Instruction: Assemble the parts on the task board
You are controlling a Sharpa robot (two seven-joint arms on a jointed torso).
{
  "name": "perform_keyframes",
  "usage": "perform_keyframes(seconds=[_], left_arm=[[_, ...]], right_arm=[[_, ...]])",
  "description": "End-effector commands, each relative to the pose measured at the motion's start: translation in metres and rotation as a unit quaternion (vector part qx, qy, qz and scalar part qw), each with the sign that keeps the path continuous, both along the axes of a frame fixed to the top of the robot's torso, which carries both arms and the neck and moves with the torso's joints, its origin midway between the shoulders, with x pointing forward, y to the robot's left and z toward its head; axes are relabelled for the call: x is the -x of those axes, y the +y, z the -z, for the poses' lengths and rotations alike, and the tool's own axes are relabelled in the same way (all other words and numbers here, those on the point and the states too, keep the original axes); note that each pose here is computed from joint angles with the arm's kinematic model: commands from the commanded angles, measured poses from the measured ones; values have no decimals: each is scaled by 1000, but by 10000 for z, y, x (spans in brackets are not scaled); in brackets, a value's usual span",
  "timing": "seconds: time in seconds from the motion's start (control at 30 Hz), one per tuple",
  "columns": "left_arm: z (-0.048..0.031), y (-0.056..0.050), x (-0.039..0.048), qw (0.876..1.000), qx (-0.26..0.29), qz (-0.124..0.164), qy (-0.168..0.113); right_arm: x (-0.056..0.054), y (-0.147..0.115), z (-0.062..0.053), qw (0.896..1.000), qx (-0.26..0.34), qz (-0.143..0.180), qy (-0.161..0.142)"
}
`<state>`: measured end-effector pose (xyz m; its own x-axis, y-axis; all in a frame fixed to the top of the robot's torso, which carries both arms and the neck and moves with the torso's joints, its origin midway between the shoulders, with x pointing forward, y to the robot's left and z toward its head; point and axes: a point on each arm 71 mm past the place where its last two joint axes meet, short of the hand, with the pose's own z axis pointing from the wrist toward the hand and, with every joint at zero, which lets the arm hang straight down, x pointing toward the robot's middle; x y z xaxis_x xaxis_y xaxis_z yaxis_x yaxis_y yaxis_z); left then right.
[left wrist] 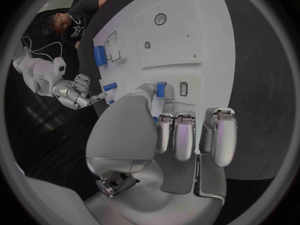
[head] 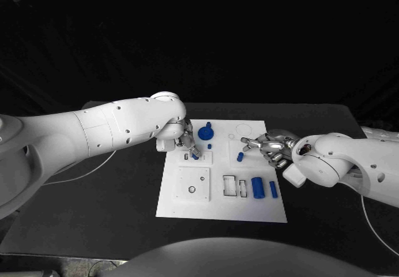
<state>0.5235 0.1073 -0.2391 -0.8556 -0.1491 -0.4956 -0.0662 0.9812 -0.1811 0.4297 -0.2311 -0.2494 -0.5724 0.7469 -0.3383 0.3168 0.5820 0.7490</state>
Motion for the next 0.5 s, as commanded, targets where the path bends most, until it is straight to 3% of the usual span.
perform_keyframes(seconds=[0.03, 0.5], left_arm=[[16, 60, 24, 998, -52, -23, 17], [20, 50, 29, 998, -50, -19, 20]], right_arm=[[8, 16, 3, 1000, -1, -7, 1], [6, 18, 3, 1000, -1, -7, 1]])
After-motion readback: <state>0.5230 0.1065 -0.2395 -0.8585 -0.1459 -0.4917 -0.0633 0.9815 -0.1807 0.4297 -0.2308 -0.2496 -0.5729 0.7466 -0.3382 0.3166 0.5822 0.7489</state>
